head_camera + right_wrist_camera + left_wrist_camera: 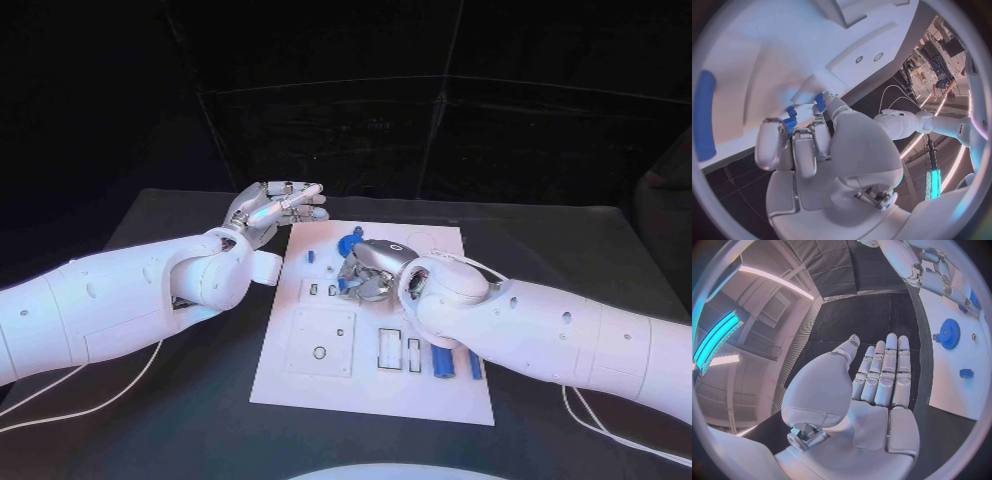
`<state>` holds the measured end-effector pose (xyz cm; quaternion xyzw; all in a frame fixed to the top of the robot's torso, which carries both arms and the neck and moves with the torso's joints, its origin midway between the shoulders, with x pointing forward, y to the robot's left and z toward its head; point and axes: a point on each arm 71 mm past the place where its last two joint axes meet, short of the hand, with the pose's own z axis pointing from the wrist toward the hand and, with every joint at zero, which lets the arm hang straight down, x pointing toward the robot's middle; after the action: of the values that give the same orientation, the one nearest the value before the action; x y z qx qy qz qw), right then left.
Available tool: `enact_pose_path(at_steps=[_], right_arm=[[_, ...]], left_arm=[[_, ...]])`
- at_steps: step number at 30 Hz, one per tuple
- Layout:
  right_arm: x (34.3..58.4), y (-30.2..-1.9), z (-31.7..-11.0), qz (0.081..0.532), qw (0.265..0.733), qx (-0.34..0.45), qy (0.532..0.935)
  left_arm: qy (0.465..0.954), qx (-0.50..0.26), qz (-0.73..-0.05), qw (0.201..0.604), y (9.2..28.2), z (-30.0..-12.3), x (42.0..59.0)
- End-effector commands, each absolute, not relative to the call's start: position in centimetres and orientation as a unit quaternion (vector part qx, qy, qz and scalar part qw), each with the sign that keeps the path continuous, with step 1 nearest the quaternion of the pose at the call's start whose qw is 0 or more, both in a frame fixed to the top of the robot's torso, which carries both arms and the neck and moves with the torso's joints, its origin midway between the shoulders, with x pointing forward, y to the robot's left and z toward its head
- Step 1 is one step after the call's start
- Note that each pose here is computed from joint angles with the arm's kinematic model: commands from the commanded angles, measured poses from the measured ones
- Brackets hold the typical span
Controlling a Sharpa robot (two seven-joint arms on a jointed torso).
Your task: Assemble the parts on the task board
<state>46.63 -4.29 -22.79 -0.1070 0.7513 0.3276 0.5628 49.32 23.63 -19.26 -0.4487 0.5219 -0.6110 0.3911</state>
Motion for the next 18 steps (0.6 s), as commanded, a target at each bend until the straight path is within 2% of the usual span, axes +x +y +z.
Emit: enact_pose_path(at_steps=[1, 18], right_arm=[[46.60, -4.26, -22.83, 0.318, 0.565, -0.124, 0.751], [46.45, -4.17, -23.36, 0.305, 0.551, -0.140, 0.764]], left_arm=[[0.522, -0.443, -0.617, 0.388, 23.47, -19.10, 49.34], [0.522, -0.443, -0.617, 0.388, 23.50, -19.13, 49.39]])
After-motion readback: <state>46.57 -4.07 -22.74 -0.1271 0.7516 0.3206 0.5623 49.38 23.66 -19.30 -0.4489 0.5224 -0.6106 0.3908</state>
